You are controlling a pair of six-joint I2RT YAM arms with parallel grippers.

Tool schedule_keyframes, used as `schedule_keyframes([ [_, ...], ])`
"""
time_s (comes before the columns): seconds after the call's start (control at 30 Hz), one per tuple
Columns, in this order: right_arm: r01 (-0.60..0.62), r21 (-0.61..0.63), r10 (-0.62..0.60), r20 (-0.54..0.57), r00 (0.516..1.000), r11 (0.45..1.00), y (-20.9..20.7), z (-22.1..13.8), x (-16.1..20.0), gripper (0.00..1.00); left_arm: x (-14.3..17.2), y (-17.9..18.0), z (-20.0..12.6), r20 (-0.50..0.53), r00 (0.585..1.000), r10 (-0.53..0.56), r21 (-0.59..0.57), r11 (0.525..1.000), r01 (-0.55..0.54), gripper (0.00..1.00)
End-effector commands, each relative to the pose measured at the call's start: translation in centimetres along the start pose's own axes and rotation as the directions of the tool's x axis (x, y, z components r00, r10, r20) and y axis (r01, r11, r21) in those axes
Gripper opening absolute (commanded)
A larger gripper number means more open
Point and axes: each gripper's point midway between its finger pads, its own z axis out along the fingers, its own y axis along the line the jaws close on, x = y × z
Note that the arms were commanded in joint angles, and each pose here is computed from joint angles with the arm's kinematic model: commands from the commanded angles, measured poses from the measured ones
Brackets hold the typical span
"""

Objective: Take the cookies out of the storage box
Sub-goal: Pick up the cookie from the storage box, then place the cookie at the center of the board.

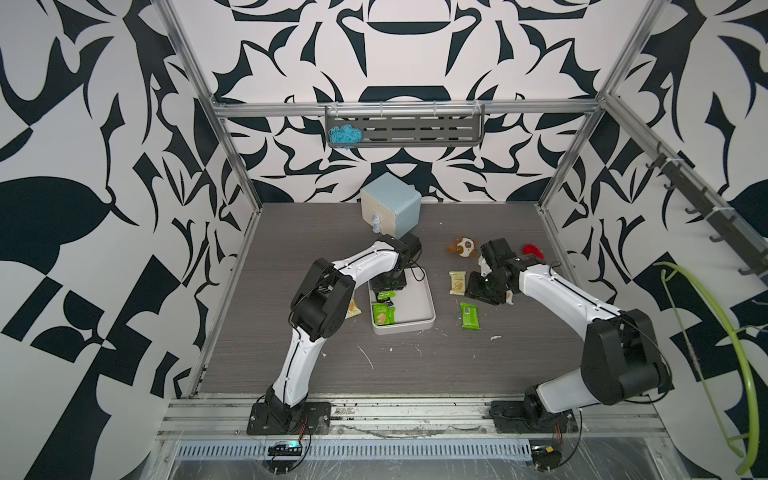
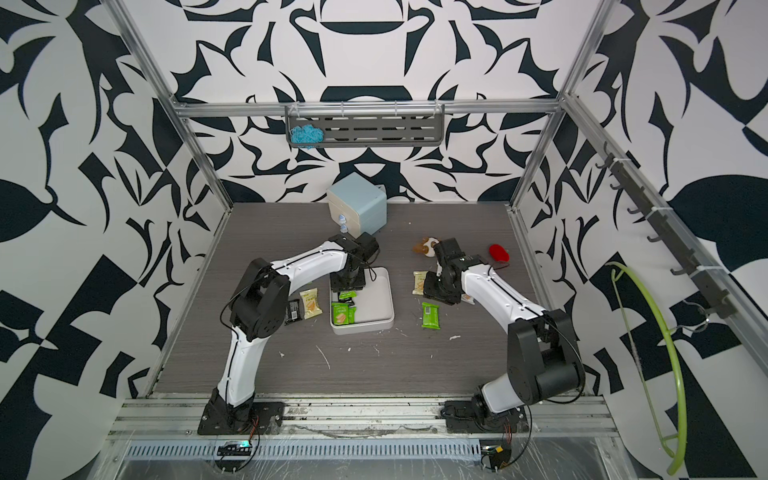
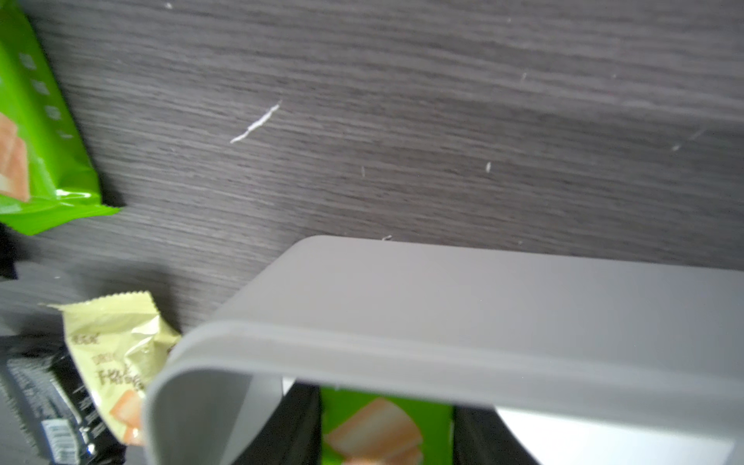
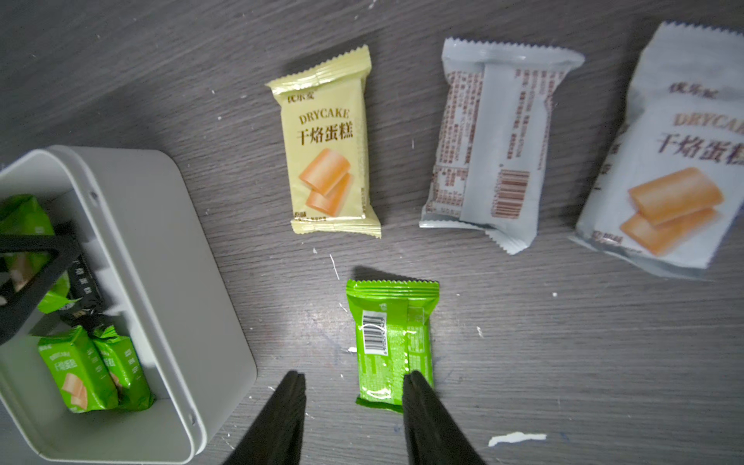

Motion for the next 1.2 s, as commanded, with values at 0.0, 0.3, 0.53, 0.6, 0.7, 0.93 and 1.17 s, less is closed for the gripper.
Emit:
schedule_keyframes([
  [0.0,-0.011,-0.033,0.012,0.038,0.999,0.999,1.0,-1.6,-1.1,0.45,-0.5,0.0,-2.9,0.028,0.999,-0.017,0.052,0.999,0.015,0.48],
  [0.3,-0.02,-0.042,0.022,0.038,0.999,0.999,1.2,-1.9,-1.1,0.45,-0.3,-0.5,-4.9,0.046,0.999,-0.014,0.095,0.995,0.01,0.48],
  [0.53,-0.036,-0.054,0.038,0.036,0.999,0.998,1.4,-1.8,-1.2,0.45,0.0,-1.0,-6.9,0.058,0.998,-0.02,0.15,0.989,0.011,0.48],
  [0.6,-0.041,-0.061,0.043,0.038,0.998,0.997,1.6,-1.7,-1.4,0.45,-0.3,-1.0,-7.7,0.071,0.997,-0.02,0.166,0.986,0.008,0.48],
  [0.7,-0.049,-0.064,0.052,0.041,0.998,0.997,1.7,-1.7,-1.6,0.45,-1.0,-0.9,-8.9,0.098,0.995,-0.008,0.179,0.984,-0.01,0.49],
  [0.93,-0.058,-0.056,0.06,0.032,0.998,0.997,2.1,-1.1,-2.5,0.45,-5.5,2.7,-8.7,0.111,0.993,-0.042,0.163,0.986,0.024,0.5],
  [1.17,-0.077,-0.041,0.079,0.05,0.996,0.996,2.5,-0.4,-4.1,0.45,-10.4,6.4,-5.2,0.091,0.991,-0.096,0.158,0.984,0.081,0.5],
])
